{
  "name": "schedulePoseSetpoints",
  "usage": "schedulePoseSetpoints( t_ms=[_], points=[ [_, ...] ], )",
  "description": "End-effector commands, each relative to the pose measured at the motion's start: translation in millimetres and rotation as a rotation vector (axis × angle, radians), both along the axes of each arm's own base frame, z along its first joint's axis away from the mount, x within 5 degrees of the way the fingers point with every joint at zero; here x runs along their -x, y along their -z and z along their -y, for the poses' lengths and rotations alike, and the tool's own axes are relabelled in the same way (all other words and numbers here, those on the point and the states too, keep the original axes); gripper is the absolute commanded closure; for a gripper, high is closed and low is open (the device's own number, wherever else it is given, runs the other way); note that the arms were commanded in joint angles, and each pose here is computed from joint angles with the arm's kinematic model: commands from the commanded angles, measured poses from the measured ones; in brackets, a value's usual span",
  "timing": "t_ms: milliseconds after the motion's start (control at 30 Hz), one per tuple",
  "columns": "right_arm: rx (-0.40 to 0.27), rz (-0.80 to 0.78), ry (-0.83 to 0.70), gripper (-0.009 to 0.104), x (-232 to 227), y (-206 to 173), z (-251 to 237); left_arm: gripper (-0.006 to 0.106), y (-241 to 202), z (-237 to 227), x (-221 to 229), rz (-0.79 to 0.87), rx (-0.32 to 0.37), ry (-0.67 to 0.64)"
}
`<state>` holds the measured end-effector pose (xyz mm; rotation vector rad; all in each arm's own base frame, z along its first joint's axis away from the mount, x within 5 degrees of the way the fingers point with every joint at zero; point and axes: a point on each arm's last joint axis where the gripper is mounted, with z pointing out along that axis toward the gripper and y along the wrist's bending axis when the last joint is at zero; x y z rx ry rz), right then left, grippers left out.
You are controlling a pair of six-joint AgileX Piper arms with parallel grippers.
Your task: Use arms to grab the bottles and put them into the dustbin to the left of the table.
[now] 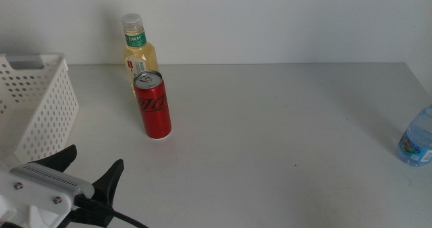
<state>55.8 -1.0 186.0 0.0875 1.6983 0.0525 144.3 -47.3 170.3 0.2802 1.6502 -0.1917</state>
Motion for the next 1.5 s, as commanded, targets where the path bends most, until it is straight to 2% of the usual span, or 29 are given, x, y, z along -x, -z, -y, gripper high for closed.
schedulePoseSetpoints(
  t_ms=[0, 367, 467, 1033, 1467],
  points=[
    [0.021, 0.113, 0.006, 0.001, 1, -12, 0, 0.007, -7, -1, 0, 0.092, 0.050, -0.018],
    [0.021, 0.113, 0.006, 0.001, 1, -12, 0, 0.007, -8, -2, -1, 0.095, 0.055, -0.031],
    [0.021, 0.113, 0.006, 0.001, 1, -12, 0, 0.007, -16, 2, -21, 0.113, 0.073, -0.066],
    [0.021, 0.113, 0.006, 0.001, 1, -12, 0, 0.007, -9, 35, -106, 0.088, 0.086, -0.034],
    [0.021, 0.113, 0.006, 0.001, 1, -12, 0, 0.007, -1, 52, -152, 0.088, 0.089, -0.032]
  ],
)
